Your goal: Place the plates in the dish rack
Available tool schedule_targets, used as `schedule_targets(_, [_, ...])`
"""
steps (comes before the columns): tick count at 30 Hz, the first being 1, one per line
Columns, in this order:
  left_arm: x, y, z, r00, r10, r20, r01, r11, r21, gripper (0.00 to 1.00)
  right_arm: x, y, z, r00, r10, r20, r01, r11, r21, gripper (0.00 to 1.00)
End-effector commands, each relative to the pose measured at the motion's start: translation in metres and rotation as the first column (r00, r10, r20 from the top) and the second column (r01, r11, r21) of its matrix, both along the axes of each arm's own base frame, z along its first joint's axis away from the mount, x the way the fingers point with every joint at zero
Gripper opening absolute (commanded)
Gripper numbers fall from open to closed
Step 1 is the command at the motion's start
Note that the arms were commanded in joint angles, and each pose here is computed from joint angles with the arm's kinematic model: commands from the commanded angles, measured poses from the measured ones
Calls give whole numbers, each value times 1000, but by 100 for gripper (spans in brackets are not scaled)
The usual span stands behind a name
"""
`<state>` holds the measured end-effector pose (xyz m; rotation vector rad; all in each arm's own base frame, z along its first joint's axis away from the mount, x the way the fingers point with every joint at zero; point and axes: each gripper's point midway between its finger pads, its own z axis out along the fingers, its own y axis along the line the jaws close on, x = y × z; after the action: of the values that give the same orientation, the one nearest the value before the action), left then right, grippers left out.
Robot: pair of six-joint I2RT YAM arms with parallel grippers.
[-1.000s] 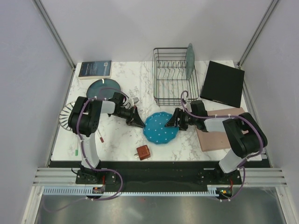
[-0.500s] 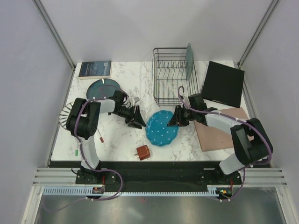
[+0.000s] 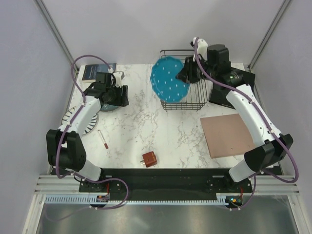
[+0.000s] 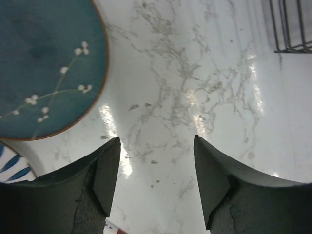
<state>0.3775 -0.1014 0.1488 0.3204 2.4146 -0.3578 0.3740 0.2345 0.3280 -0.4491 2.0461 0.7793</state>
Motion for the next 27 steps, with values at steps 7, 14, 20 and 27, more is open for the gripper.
schedule_targets(7, [15, 130, 27, 857, 436, 275, -515, 700, 494, 100, 160, -75, 92, 617, -653, 439, 734, 679, -21, 0])
schedule_targets(14, [3, 122, 24, 861, 432, 269, -509, 742, 437, 100, 194, -92, 81, 448, -720, 530, 856, 517, -22, 0])
schedule_targets(20, [-2, 114, 11, 883, 412, 225, -469, 777, 419, 98, 209, -93, 82, 399, -701, 591, 877, 480, -23, 0])
schedule_targets(27, [2, 107, 4, 892, 405, 199, -451, 798, 399, 96, 216, -95, 62, 391, -664, 637, 894, 438, -93, 0])
